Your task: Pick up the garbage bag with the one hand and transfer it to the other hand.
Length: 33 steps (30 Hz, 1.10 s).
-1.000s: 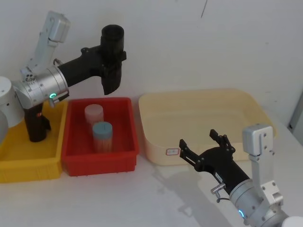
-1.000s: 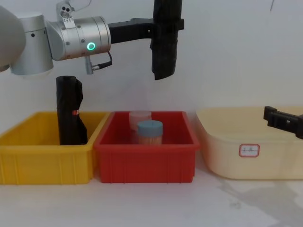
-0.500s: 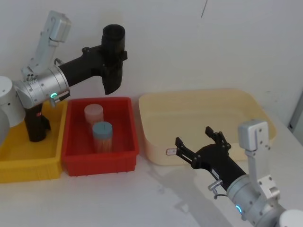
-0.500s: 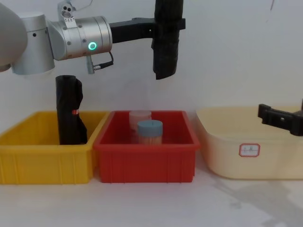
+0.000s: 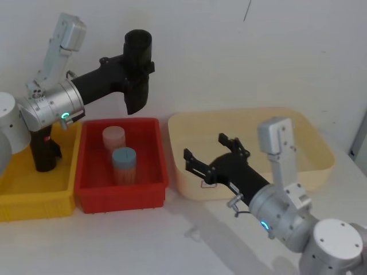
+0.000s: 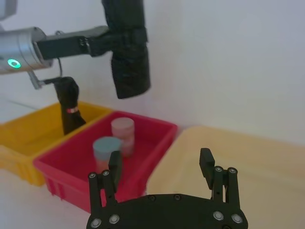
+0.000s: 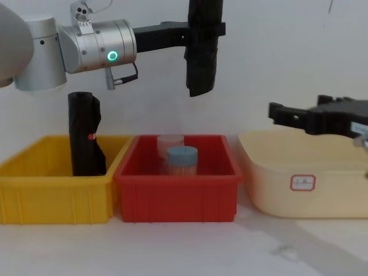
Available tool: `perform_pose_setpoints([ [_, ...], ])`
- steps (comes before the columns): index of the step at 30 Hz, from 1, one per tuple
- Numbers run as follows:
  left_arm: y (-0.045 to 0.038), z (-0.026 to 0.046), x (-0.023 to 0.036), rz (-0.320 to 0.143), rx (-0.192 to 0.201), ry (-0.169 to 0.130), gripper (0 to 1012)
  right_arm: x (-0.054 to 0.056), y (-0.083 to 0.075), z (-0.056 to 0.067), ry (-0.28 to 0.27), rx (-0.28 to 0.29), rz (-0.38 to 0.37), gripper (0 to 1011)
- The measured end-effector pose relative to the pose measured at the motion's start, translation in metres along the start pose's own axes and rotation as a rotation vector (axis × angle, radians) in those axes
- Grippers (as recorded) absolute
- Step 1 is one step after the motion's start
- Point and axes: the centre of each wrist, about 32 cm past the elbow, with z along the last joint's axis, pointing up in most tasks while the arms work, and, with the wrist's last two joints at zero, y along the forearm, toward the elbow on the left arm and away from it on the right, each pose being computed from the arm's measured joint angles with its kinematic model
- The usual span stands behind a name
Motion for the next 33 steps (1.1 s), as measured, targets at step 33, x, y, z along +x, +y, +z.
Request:
perform_pose_setpoints([
  [33,-0.0003,0.0002,0.0000,0.000,0.000,0.000,403,-0.026,0.077,0.020,-0.010,0.037,0.066,1001],
])
